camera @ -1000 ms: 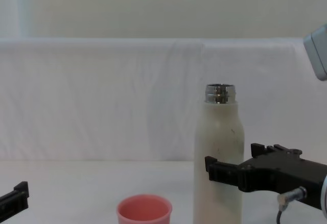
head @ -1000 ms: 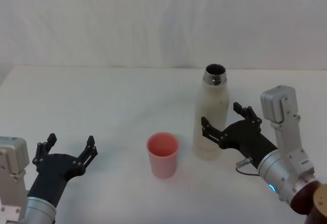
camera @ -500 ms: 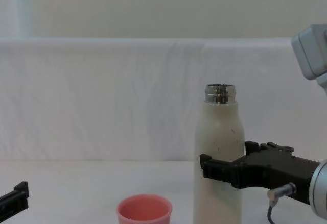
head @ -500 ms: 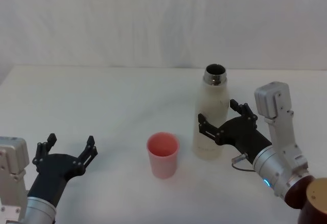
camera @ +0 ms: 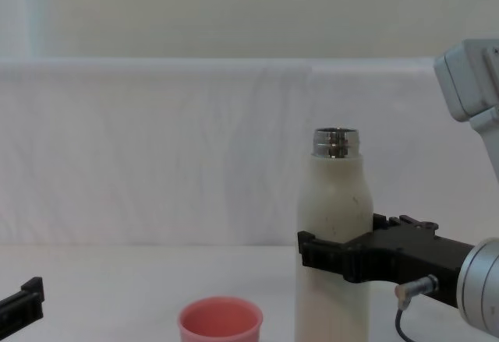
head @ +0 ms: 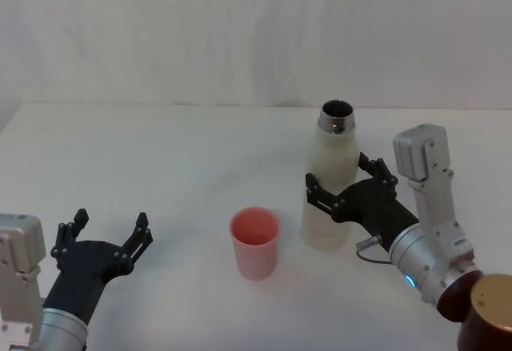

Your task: Grasp the thermos with one hand and pour water into the cup lid.

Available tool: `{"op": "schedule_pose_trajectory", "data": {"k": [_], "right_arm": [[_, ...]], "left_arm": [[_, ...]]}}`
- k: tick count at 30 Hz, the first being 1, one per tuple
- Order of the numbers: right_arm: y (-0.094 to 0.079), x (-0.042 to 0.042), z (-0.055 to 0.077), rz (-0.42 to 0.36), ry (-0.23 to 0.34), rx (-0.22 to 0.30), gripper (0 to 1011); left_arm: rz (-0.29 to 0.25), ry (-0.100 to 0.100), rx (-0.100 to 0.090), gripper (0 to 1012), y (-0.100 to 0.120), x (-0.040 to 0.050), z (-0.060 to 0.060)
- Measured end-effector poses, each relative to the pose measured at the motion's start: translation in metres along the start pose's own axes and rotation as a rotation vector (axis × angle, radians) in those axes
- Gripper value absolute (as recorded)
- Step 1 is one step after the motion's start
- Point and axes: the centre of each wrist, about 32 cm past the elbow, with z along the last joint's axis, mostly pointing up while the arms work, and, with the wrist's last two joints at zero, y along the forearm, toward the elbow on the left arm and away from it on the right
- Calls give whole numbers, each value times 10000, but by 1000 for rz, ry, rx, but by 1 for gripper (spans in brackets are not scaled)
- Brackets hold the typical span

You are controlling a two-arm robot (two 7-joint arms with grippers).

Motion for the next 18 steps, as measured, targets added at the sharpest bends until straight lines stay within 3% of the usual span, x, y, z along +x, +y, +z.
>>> {"op": "schedule_pose_trajectory", "data": {"k": [18], "right_arm": [[51,-30,-9,-9,31,14,1000]], "left_arm": [[0,0,0,1001,0,0,0]]}}
